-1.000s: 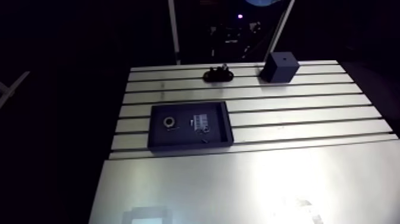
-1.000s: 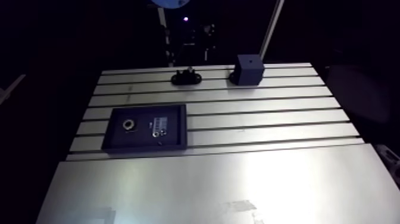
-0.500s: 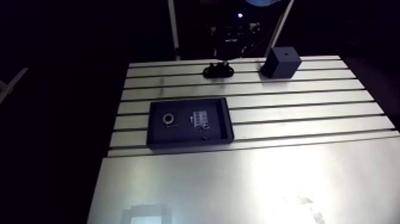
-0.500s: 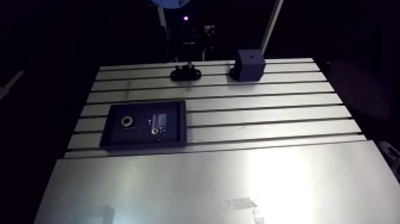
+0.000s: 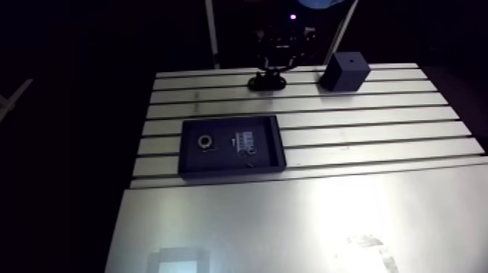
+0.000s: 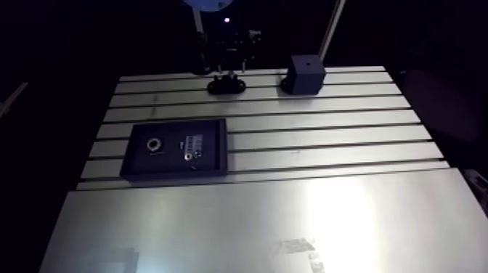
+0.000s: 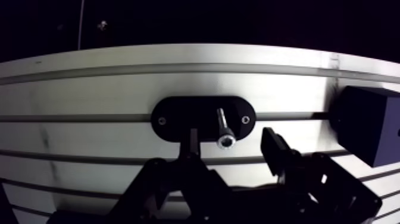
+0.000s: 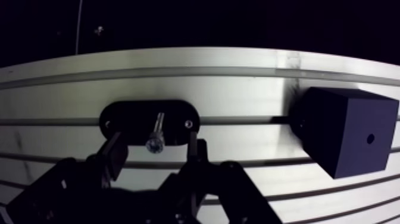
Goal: Pick up the M10 bolt and insert it into the hole until fully seated.
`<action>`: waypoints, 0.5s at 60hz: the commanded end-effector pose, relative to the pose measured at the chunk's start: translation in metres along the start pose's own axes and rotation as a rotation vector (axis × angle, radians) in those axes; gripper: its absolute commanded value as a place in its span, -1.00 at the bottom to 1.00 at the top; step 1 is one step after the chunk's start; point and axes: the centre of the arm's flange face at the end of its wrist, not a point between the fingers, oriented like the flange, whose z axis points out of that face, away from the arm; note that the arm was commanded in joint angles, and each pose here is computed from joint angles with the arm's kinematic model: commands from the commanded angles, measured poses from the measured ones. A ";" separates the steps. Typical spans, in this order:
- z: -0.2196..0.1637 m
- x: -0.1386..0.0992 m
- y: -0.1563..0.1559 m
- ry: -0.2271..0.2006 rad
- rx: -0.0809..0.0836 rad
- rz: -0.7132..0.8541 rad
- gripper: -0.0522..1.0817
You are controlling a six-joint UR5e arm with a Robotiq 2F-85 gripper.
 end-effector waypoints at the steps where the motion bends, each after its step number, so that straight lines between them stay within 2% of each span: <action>1: 0.001 0.000 0.000 -0.001 0.002 0.000 -0.18; 30: 0.010 0.000 -0.001 -0.015 0.005 -0.002 -0.05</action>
